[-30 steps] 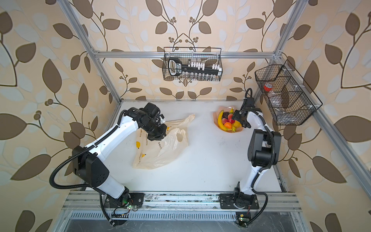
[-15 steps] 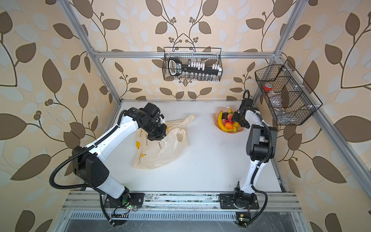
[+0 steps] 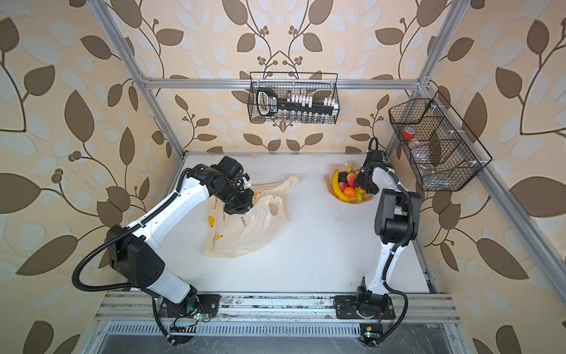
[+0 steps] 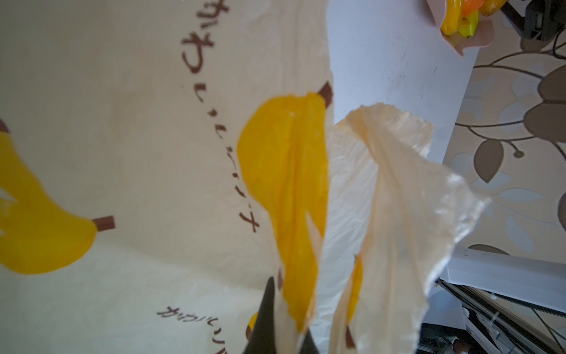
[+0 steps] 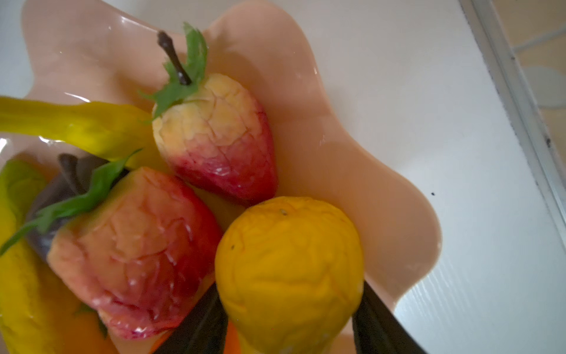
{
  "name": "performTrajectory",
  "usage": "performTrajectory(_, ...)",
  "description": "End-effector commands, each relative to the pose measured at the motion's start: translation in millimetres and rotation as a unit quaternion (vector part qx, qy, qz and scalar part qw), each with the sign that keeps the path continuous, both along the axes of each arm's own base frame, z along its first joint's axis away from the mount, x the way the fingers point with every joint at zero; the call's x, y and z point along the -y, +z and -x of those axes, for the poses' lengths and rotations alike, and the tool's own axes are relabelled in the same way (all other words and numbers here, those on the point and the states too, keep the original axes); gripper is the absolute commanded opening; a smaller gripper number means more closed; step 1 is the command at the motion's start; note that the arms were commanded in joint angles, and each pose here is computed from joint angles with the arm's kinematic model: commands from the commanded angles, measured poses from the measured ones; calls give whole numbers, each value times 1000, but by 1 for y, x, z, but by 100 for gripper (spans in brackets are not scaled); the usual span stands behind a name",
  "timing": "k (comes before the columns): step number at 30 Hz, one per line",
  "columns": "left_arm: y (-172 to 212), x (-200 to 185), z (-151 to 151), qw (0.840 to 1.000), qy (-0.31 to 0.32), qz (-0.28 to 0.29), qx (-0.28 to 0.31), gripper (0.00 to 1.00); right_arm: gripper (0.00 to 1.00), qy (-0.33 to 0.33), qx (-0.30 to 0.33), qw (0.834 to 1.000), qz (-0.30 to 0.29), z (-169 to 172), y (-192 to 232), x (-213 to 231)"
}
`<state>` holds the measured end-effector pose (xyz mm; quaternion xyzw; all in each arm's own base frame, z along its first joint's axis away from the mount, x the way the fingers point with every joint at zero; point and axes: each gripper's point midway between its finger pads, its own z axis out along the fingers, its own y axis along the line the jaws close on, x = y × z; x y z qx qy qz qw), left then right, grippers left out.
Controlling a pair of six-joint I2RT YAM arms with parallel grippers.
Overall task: Place the fruits into the plastic bag
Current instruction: 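Lower the right gripper and grasp the yellow pear-shaped fruit, then lift the yellow fruit and carry it with the right gripper toward the bag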
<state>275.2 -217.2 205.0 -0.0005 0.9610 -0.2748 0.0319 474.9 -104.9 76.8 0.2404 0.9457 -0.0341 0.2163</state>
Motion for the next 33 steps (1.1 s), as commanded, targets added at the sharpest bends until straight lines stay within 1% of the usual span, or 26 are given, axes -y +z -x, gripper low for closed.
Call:
performTrajectory(1,16,1,5,1000,-9,13,23,0,53,18,0,1000,15,-2,9,-7)
performTrajectory(4,16,0,6,1000,-8,13,23,0,47,27,-3,1000,14,-1,7,-14)
performTrajectory(8,17,-1,7,1000,-9,13,26,0,43,42,-7,999,9,2,5,-25)
performTrajectory(12,17,-1,8,1000,-9,12,27,0,41,45,-6,999,8,7,6,-32)
performTrajectory(16,17,-2,9,1000,-9,12,27,0,40,31,-7,999,12,16,6,-28)
performTrajectory(20,17,-2,9,1000,-8,12,27,0,38,17,7,1000,20,20,18,-19)
performTrajectory(23,17,-2,9,999,-8,13,29,0,38,13,20,999,22,22,30,-15)
performTrajectory(33,20,-1,7,999,-13,14,36,0,35,18,61,998,-3,35,71,-24)
